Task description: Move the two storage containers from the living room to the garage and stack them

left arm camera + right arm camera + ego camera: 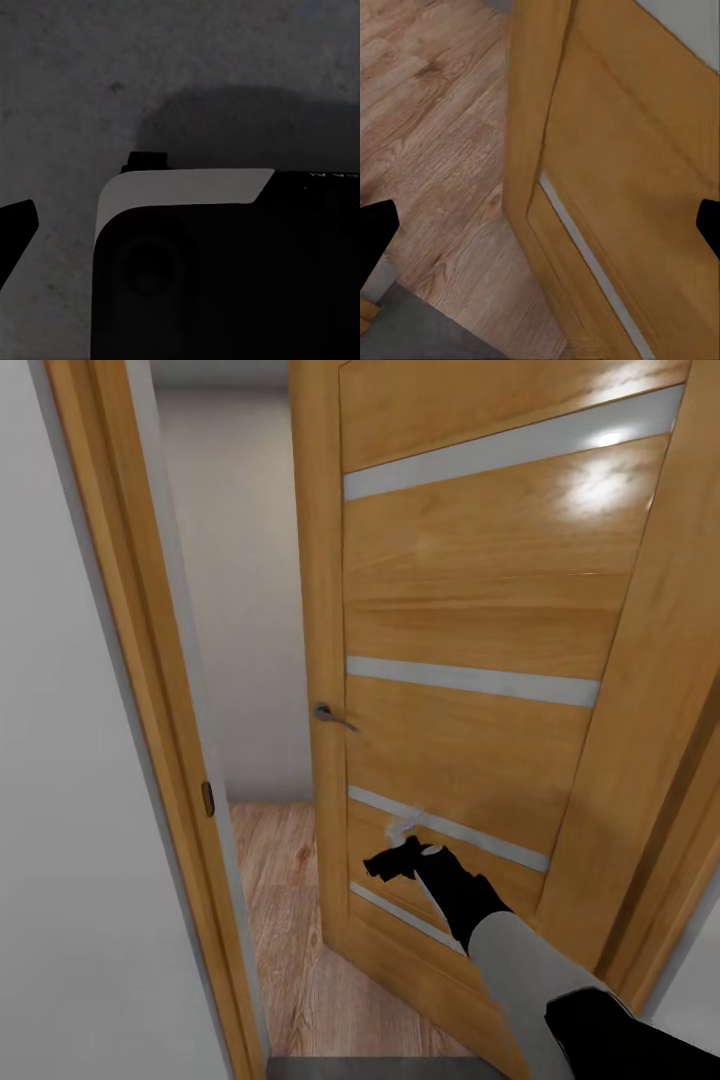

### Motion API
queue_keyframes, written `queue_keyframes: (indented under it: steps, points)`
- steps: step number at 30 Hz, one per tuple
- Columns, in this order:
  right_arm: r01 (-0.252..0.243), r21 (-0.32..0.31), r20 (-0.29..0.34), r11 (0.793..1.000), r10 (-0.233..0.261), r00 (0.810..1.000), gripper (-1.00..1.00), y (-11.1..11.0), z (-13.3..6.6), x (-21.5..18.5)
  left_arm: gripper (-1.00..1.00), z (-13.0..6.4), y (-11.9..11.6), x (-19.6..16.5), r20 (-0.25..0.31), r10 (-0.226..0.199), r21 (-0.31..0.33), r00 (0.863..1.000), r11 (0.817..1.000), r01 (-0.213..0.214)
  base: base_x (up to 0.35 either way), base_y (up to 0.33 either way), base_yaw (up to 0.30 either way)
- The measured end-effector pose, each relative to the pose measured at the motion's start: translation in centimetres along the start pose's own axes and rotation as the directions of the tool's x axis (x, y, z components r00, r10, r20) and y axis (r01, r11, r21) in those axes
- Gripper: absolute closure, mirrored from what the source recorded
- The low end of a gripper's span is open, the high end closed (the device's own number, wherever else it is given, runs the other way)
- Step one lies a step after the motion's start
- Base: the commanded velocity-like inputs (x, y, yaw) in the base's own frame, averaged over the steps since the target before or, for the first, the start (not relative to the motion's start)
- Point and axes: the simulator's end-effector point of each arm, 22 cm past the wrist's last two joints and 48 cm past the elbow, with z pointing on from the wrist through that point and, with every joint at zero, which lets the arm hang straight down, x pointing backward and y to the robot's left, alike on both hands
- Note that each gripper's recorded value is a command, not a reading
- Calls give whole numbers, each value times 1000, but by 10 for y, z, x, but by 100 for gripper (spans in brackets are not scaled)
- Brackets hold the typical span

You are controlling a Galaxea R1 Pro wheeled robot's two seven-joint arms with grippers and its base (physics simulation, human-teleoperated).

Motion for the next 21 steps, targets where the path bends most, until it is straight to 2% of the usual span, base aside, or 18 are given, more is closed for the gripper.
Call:
queue_keyframes:
  steps: [1,3,7,10,14,21]
  points:
    - [-3,-15,-3,1000,3,1000,-100,5,0,5,-100,0,0,0,0,0,0,1000,1000,0,0,0,0]
    - [-28,-82,-39,996,25,999,-100,32,2,43,-100,0,-1,0,0,0,1,1000,1000,0,0,0,0]
    - [-49,-138,-61,989,41,997,-100,56,1,76,-100,0,-1,0,0,1,1,1000,1000,-1,0,0,0]
    - [-56,-154,-54,986,48,997,-100,60,1,78,-100,0,-1,0,0,0,1,1000,1000,0,0,0,0]
    - [-88,-157,-50,984,81,995,-100,57,0,82,-100,0,0,0,0,-2,0,1000,1000,2,0,0,0]
    - [-112,-144,-107,983,97,990,-100,47,-4,125,-100,0,0,0,0,-4,0,1000,1000,4,0,0,0]
